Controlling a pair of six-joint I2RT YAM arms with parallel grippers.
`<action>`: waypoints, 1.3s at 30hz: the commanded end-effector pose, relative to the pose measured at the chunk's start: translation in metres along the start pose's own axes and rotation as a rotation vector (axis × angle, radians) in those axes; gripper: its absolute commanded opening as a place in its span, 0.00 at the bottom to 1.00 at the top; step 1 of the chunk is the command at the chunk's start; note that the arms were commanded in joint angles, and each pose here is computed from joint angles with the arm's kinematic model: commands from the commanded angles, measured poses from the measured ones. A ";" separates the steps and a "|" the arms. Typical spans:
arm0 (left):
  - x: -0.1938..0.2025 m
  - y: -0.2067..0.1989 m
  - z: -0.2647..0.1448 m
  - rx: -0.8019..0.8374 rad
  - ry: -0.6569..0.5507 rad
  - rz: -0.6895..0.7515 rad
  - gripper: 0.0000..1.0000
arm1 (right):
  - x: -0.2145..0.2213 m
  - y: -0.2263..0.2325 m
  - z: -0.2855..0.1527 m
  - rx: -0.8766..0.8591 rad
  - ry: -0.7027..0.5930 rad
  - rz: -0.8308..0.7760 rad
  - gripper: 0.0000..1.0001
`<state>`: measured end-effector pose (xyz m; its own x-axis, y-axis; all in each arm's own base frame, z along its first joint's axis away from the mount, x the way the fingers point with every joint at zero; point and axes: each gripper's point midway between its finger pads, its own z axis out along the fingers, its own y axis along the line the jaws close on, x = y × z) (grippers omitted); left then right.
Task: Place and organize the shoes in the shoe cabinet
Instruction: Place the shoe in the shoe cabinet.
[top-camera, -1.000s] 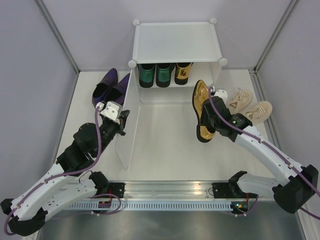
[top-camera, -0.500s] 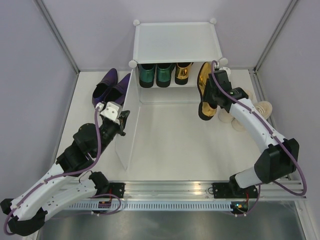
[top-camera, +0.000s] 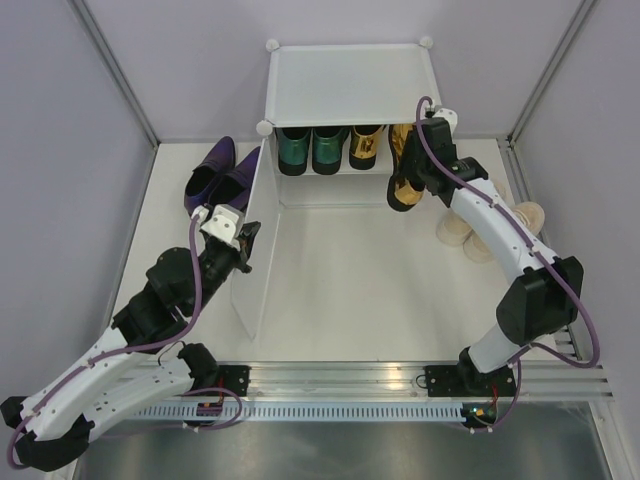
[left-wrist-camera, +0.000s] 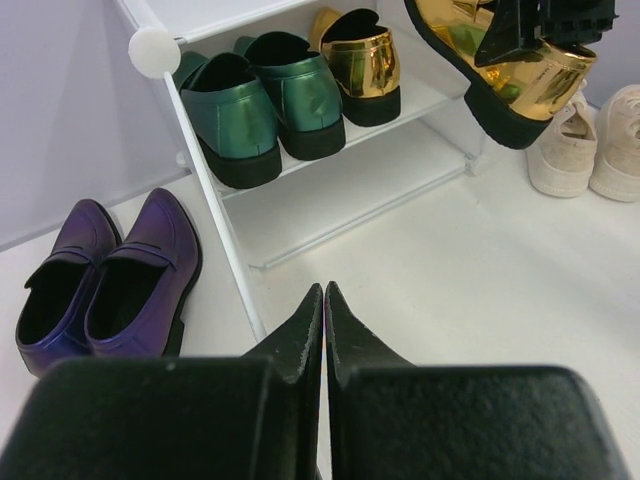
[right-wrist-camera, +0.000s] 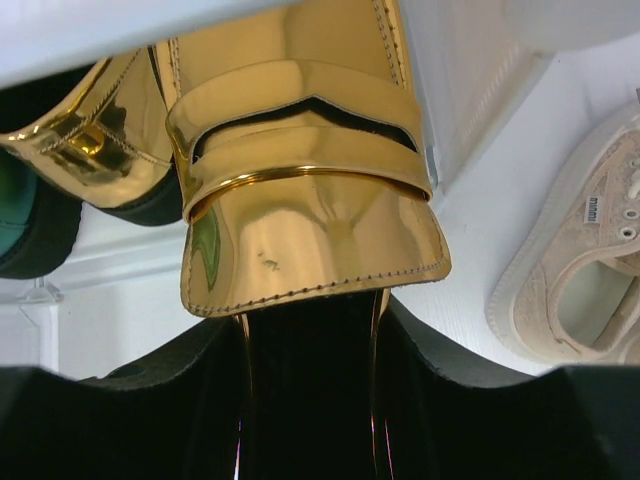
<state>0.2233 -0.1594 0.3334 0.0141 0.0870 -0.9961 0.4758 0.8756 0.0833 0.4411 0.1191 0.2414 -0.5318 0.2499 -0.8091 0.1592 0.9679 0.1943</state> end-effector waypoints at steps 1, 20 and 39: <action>0.049 -0.004 -0.006 0.030 0.162 0.097 0.02 | -0.068 0.018 -0.006 -0.039 -0.217 0.092 0.01; 0.046 -0.008 -0.009 0.049 0.149 0.099 0.02 | -0.064 0.020 0.041 0.037 -0.214 0.085 0.24; 0.042 -0.009 -0.012 0.055 0.131 0.099 0.02 | -0.079 0.030 0.053 0.042 -0.213 0.086 0.43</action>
<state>0.2134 -0.1622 0.3372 0.0386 0.0844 -0.9957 0.5073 0.8568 0.0923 0.4997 0.1239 0.2094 -0.5417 0.2320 -0.8079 0.2340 0.9648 0.1202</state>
